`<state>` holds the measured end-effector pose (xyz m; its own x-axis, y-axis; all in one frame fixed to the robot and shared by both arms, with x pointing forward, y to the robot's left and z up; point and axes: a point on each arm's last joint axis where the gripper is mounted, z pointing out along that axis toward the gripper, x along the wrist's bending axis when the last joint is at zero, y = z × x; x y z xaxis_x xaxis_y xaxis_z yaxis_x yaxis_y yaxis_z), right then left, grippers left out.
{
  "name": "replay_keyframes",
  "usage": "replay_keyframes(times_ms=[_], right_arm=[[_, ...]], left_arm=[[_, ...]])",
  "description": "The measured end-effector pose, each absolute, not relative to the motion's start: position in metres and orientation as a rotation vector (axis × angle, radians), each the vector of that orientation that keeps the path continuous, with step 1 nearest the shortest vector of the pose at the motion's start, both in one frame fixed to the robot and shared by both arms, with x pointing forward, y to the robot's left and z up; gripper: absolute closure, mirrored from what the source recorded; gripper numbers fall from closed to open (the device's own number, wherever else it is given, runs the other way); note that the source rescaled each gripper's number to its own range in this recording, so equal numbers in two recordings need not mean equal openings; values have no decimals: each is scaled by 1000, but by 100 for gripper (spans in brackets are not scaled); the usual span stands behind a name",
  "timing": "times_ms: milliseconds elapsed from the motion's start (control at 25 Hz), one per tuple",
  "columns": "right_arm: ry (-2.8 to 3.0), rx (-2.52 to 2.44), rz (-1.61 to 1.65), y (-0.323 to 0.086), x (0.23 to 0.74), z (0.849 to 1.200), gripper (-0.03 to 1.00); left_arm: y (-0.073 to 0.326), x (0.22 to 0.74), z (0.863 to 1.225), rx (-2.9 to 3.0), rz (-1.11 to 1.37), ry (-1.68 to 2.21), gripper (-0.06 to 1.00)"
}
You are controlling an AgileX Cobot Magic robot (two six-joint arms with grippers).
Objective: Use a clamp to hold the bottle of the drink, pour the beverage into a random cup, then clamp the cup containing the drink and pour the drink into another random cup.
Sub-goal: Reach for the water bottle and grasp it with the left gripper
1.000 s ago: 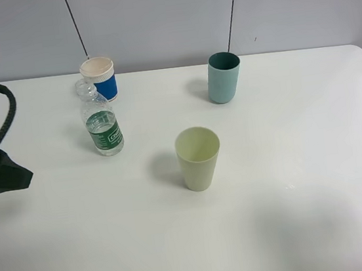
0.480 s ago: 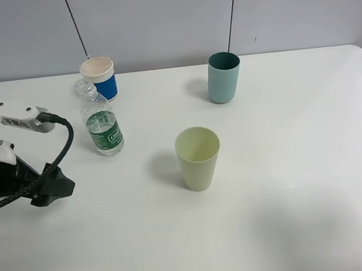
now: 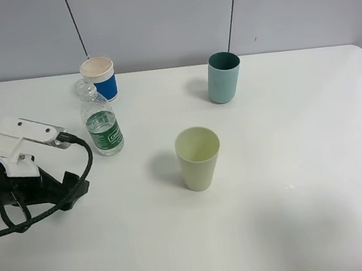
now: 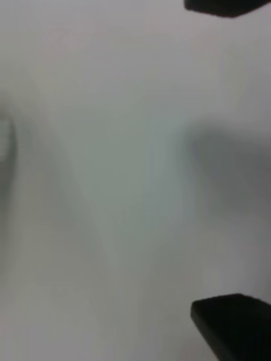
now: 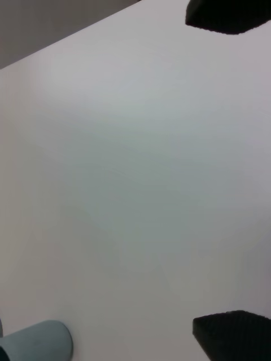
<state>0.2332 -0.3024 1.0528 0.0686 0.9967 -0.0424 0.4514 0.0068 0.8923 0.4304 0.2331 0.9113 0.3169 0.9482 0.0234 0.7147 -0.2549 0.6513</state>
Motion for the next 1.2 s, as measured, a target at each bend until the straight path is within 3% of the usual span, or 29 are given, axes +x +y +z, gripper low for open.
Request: replay_keyframes(times_ms=[800, 1200], right_arm=[[1493, 1558, 874, -302, 233, 1053, -3], [1493, 1558, 874, -302, 233, 1053, -3]], left_arm=[[207, 457, 870, 1795, 611, 1365, -6], [196, 482, 867, 1666, 641, 1335, -6]])
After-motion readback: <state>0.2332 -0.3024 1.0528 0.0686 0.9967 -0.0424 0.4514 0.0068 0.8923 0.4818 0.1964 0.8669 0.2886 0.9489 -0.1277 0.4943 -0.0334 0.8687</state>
